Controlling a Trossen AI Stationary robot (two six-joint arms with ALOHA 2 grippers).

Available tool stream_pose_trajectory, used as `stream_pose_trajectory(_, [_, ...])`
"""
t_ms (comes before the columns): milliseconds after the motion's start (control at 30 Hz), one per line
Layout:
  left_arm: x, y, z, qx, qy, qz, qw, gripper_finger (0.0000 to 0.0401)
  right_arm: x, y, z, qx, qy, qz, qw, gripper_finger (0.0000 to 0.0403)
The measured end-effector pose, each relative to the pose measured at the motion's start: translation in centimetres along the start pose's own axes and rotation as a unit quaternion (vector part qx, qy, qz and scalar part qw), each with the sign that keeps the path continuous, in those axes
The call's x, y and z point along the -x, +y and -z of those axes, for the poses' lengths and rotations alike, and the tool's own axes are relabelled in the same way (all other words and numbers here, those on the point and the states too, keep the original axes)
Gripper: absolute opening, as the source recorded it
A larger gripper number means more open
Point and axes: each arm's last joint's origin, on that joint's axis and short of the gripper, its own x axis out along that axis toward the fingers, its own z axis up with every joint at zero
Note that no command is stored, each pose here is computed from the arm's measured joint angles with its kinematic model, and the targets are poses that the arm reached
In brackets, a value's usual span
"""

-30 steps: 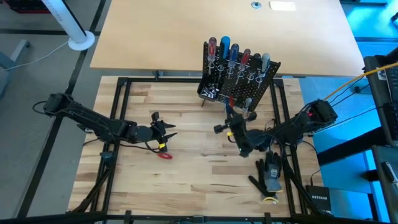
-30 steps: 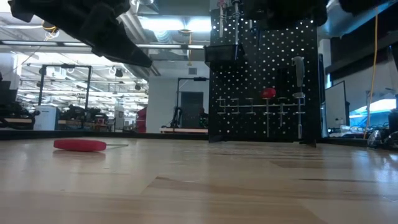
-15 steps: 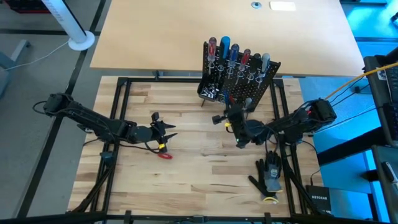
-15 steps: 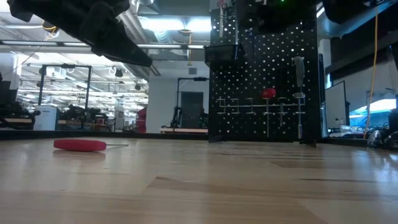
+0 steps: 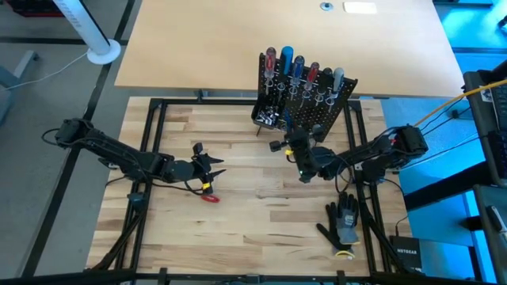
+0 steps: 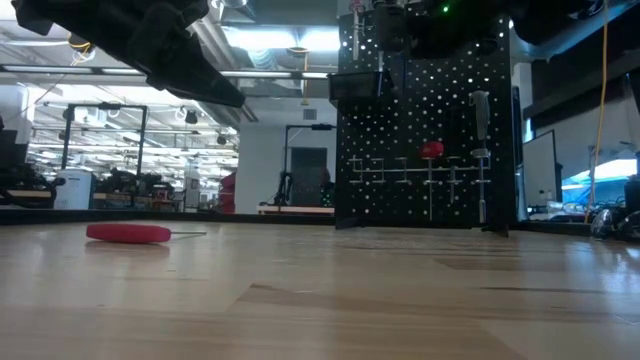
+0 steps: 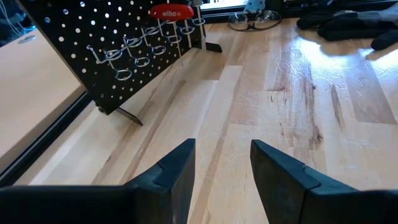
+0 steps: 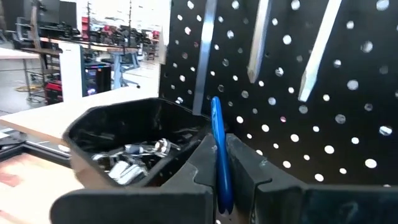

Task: Hang tools onto peg board
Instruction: Hang the blue pick tool on the black pegboard

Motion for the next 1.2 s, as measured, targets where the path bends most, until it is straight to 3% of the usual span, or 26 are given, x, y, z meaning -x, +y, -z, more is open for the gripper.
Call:
stream_pose_trajectory(333, [0.0,0.0,0.0,0.003,0.0,0.0,1.0,0.0143,-0.5,0.3,1.2,0.011,0.016,0.01,1.0,0.0022])
stream_pose_trajectory(667, [0.0,-0.1,0.0,0.004,-0.001,0.002,1.0,0.0143,-0.3,0.4,4.3,-0.022,0.051,0.007,0.998,0.0023])
stream_pose_trajectory(1200, [0.0,-0.1,-0.1,0.005,-0.004,0.002,1.0,0.0143,-1.1,-0.4,6.6,-0.044,0.097,-0.001,0.994,0.0024])
